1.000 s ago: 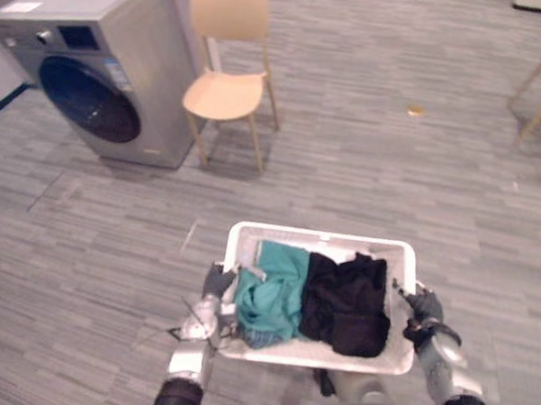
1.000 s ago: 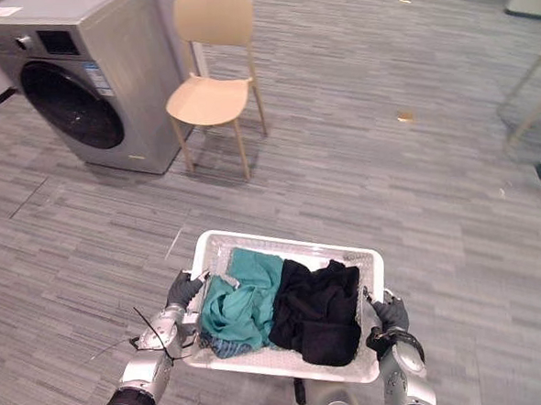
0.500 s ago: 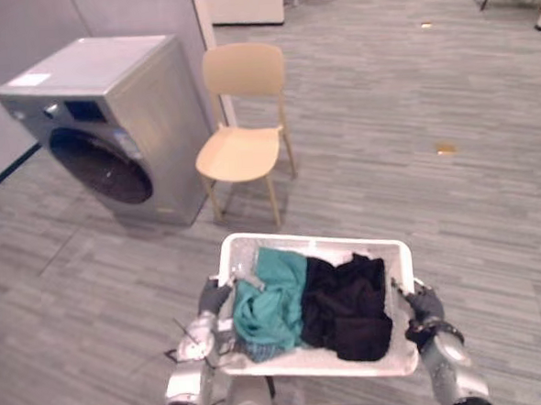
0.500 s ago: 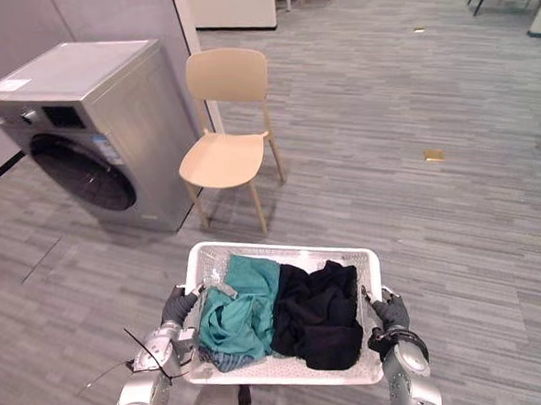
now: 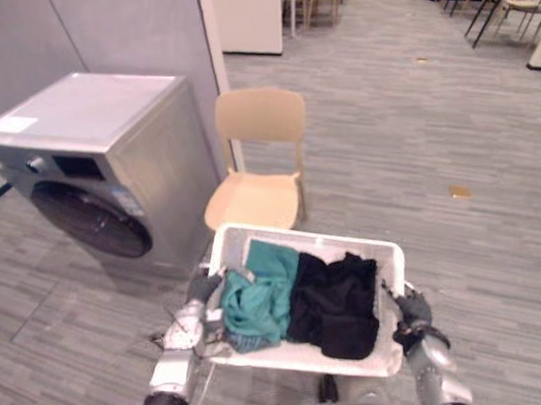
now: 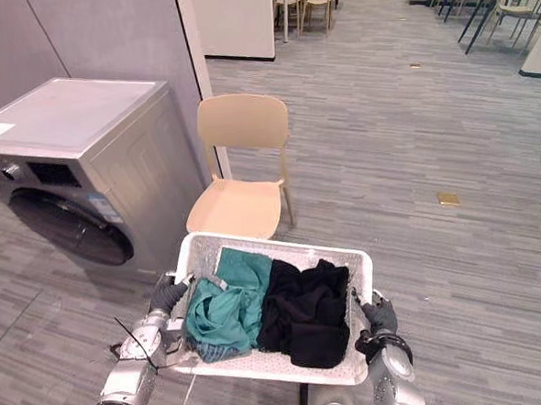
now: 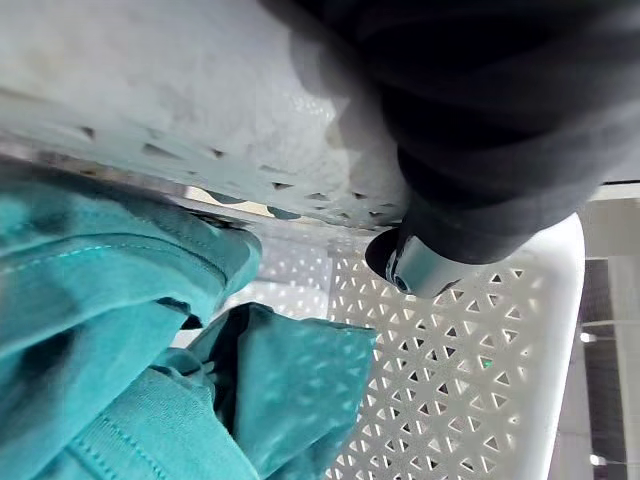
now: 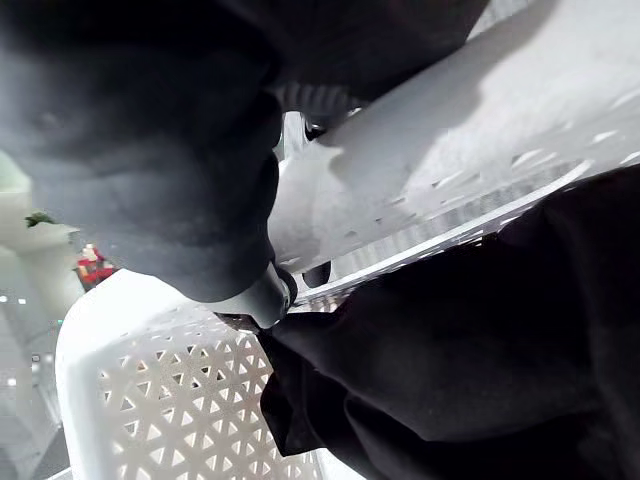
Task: Pick up the laundry basket with both hands and put the clothes into the washing machine.
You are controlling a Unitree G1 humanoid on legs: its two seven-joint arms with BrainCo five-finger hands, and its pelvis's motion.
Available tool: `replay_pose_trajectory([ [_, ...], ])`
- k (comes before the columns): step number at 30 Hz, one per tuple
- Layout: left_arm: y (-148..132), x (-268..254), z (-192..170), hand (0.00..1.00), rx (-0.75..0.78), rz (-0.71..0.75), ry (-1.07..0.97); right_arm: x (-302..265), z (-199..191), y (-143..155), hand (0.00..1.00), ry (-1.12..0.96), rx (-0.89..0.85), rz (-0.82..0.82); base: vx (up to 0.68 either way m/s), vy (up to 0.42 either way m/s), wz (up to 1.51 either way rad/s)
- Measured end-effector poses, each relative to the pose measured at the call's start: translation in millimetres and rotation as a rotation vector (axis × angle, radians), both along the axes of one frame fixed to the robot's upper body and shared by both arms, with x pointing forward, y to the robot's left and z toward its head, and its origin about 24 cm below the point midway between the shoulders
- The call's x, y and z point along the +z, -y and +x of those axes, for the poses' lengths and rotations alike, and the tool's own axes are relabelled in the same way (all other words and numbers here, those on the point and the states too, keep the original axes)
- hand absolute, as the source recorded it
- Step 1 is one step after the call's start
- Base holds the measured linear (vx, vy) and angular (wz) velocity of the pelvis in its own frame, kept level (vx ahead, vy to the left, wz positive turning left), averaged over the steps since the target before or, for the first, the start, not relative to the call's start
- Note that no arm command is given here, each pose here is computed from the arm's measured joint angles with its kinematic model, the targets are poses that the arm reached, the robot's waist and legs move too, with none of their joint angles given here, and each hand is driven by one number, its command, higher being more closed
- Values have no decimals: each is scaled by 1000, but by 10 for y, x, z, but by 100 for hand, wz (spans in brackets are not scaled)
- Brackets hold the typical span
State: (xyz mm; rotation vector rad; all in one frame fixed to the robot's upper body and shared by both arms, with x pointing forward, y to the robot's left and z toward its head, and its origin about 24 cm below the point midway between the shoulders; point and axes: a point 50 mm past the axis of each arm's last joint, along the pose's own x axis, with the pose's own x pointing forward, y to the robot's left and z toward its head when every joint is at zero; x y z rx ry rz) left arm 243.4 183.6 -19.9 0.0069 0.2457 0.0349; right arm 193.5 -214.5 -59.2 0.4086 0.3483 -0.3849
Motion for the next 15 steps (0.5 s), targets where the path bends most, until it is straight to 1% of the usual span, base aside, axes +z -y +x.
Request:
replay_pose_trajectory([
  [2,87,15,32,100,-11,-18,10,23,-12,49,100,10,-19,-11,562,-162,39],
  [5,259,-6,32,100,-48,-44,4,30,-98,182,100,0,-46,-32,543,-193,78],
  [8,281,-8,31,100,-45,-56,4,73,-114,205,100,15,-45,-41,428,-162,16],
  [10,282,-11,25,100,-42,-59,5,95,-122,221,100,22,-51,-47,332,-105,-8],
  [12,258,3,28,100,-31,-61,19,133,-74,223,100,36,-43,-57,351,-27,-55],
  [15,207,-66,-3,100,-13,-57,-5,94,15,227,100,11,-26,-68,395,100,-65],
])
